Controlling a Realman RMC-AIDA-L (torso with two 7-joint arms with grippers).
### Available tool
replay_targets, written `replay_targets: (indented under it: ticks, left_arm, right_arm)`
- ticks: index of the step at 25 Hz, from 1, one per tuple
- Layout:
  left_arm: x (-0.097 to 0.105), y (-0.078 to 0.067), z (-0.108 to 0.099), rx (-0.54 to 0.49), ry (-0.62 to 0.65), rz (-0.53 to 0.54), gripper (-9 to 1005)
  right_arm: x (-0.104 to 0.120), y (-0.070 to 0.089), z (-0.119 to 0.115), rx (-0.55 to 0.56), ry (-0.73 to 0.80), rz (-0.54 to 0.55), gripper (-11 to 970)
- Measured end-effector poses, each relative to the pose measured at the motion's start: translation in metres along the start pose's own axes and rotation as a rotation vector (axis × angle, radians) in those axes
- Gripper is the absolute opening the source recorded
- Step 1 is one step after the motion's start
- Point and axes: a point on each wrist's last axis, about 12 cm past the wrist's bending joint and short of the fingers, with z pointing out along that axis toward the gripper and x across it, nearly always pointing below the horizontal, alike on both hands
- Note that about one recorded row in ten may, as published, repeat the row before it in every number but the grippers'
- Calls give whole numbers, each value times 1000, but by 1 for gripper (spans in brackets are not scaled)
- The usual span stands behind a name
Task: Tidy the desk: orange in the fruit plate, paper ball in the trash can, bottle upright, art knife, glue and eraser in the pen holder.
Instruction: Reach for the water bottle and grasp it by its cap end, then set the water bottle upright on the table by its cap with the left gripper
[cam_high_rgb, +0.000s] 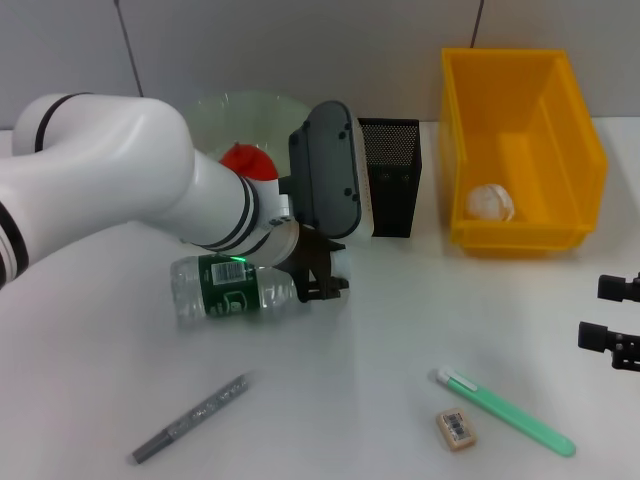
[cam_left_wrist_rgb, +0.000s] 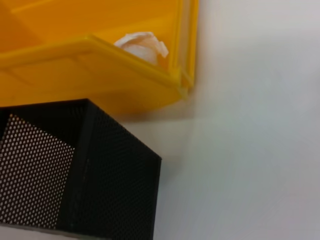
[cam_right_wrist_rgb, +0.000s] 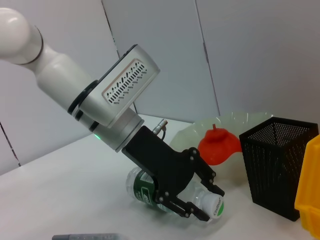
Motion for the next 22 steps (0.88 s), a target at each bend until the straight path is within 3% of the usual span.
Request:
replay_targets:
  ticks: [6, 15, 17, 20, 21, 22]
  left_arm:
    - [3, 1, -6, -28, -36, -38, 441]
    - [26, 6, -52, -103, -159, -213, 441]
    - [44, 2, -71, -119, -205, -308, 442]
    - [52, 0, -79, -132, -224, -345, 442]
    - [65, -3, -96, -169, -267, -413, 442]
    - [65, -3, -96, -169, -267, -413, 442]
  right_arm:
    - [0, -1, 0, 6, -1, 0, 791]
    - [-4, -2, 3, 0, -5, -10, 791]
    - [-6, -3, 5, -2, -6, -14, 791]
    - [-12, -5, 9, -14, -11, -27, 787]
    - [-13, -5, 10, -16, -11, -28, 787]
    - [-14, -5, 11, -20, -11, -31, 786]
